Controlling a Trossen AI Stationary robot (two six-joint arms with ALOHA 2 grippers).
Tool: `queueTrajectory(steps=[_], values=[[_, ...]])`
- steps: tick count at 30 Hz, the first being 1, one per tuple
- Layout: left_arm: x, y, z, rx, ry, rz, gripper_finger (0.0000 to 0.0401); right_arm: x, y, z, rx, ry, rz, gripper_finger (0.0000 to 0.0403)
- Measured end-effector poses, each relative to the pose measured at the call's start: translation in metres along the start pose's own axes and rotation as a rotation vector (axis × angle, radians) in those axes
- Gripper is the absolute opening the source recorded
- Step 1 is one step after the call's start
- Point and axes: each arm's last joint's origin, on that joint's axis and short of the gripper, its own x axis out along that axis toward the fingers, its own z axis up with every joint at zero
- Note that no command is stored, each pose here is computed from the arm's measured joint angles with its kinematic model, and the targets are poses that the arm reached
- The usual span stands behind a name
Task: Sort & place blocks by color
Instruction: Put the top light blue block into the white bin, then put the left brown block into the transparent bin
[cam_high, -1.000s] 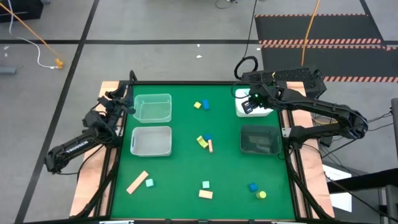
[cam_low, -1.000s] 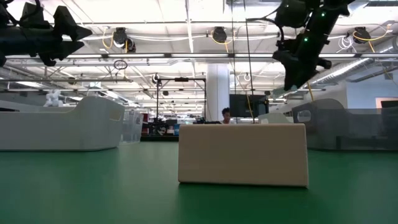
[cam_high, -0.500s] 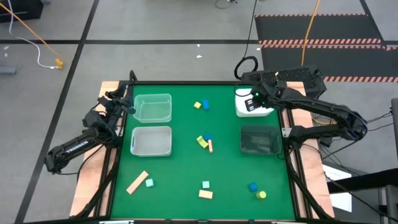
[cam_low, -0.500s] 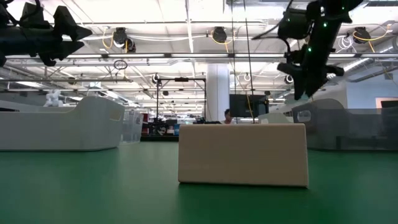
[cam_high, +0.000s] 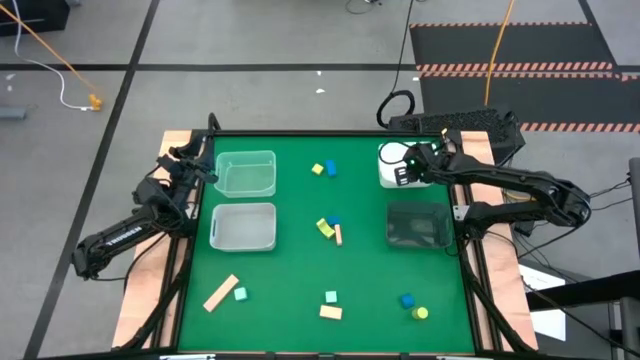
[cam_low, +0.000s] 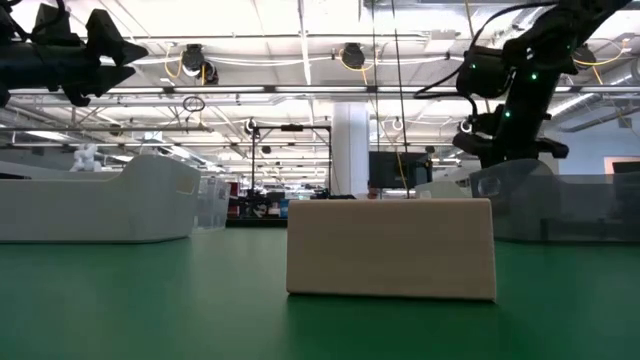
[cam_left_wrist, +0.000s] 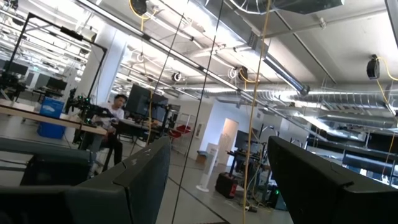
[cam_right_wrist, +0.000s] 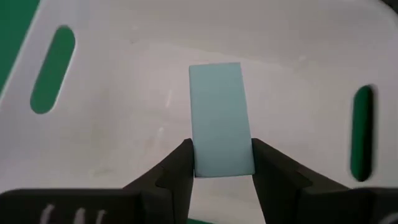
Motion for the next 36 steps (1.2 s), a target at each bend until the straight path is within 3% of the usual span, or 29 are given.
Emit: queueTrajectory(steps=[8,15,28,32,36], values=[[0.000,0.000,0.002,-0.028,-0.024,-0.004,0.0269,0.005,0.001,-0.003,0.034,-0.020,0.044,0.0195],[0.000,0.000,0.003,-0.191,-0.026,-0.006,0.0269,0.005,0.006,0.004,0.061,-0.084,0.098,0.0230],[0.000,-0.002,0.007,-0.420,-0.062,-0.048,0.0269,0.000,0.018,0.020,0.037,-0.229,0.233,0.0235],[0.002,-0.005,0.014,-0.447,-0.049,-0.117,0.0269,0.000,0.019,0.021,0.024,-0.245,0.250,0.0235],[0.008,-0.013,0.026,-0.391,-0.024,-0.166,0.0269,0.000,0.019,0.022,0.012,-0.238,0.260,0.0235]])
